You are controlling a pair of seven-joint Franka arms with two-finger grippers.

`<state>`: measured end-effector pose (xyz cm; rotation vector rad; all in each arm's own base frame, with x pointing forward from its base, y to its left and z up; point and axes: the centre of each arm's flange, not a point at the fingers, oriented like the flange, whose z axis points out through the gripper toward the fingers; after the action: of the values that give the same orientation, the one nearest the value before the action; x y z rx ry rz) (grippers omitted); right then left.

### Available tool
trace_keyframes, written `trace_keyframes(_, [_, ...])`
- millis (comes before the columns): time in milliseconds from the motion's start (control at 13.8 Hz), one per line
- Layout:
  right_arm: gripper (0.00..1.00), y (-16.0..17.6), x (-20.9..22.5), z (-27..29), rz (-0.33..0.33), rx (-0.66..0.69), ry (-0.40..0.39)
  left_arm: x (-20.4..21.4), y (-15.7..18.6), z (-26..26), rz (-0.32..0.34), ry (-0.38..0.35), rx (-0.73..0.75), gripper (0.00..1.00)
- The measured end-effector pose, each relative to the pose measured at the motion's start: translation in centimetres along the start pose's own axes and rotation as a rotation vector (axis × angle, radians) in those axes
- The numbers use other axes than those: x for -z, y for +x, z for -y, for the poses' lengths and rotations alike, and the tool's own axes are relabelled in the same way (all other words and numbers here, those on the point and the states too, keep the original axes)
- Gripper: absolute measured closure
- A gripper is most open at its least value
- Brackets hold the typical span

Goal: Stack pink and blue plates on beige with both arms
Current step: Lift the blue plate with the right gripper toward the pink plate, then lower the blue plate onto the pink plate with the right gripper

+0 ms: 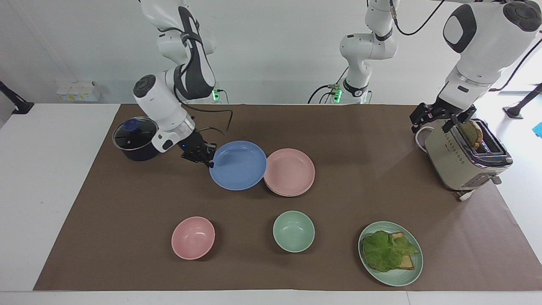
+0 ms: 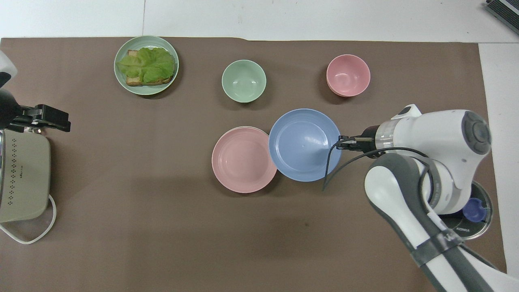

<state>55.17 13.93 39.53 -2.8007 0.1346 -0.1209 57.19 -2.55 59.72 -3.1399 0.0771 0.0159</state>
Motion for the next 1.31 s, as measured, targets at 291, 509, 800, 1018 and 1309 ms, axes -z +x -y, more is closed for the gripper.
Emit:
trace_keyframes(291, [0.96,-1.3,-2.7,5.8,0.010,-0.092,0.001,0.0,0.0,0.0,0.000,0.000,0.000,0.00])
trace_keyframes(509, [0.96,-2.2,-4.7,8.9,0.025,-0.122,-0.034,0.0,0.0,0.0,0.000,0.000,0.000,0.00])
trace_keyframes(800, [0.96,-3.3,-6.8,10.1,0.053,-0.132,-0.061,0.0,0.0,0.0,0.000,0.000,0.000,0.00])
trace_keyframes(1018, [0.96,-4.3,-8.6,11.1,0.079,-0.124,-0.081,0.0,0.0,0.0,0.000,0.000,0.000,0.00])
trace_keyframes(1309, [0.96,-4.9,-9.9,11.9,0.082,-0.098,-0.099,0.0,0.0,0.0,0.000,0.000,0.000,0.00])
